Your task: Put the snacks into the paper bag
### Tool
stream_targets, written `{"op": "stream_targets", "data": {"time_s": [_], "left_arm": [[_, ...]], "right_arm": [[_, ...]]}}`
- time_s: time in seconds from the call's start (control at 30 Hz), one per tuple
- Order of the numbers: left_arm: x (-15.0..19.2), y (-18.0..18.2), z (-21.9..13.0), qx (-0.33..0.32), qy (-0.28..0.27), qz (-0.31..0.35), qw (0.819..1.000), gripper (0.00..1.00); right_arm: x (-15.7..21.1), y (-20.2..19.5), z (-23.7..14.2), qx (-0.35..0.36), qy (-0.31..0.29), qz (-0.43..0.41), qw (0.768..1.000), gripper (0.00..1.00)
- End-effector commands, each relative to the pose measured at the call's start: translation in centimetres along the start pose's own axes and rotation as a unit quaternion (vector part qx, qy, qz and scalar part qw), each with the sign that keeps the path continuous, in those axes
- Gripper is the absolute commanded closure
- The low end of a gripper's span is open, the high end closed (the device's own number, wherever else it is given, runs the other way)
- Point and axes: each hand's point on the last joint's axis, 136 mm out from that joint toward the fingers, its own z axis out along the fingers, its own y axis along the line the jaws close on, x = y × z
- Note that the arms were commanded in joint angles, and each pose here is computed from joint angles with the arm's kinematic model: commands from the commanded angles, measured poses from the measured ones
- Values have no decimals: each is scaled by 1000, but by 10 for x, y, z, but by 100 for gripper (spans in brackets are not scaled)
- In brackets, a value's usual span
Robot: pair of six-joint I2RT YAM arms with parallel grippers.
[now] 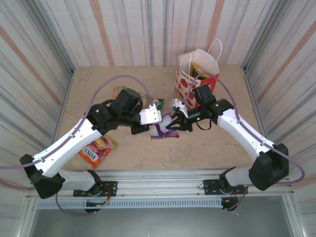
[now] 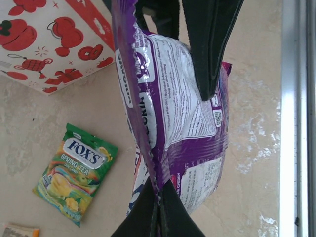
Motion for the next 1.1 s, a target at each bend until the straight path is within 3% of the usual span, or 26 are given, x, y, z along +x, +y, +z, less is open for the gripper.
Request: {"op": "stream_targets", "data": {"time_s": [0.0, 0.2, 0.3, 0.4, 0.53, 0.6, 0.73, 0.83, 1.07], "left_arm": [[-7, 15, -7, -46, -15, -7, 999, 100], [-9, 21, -5, -58, -16, -16, 998, 98], [-7, 25, -1, -67, -9, -24, 997, 92], [-3, 32, 2, -87, -2, -41, 995, 75], [5, 45, 8, -125, 9, -81, 989, 40], [12, 51, 12, -145, 15, -108, 983, 32], [36, 59, 18, -169, 12, -205, 964, 21], [66, 66, 23, -189, 14, -266, 945, 20], [126, 83, 21, -210, -28, -443, 871, 19]], "right_arm": [[-4, -3, -4, 33, -11, -7, 999, 77], [-2, -9, -7, 67, -23, -27, 997, 88], [-5, -8, -9, 69, -35, -30, 997, 93], [-6, -11, -11, 76, -50, -24, 996, 96], [-3, -19, -13, 98, -76, -4, 992, 98], [0, -24, -14, 114, -88, 8, 990, 100], [6, -34, -16, 156, -126, 31, 979, 100], [10, -43, -24, 196, -149, 48, 968, 100], [-8, -72, -71, 287, -200, 74, 934, 100]]}}
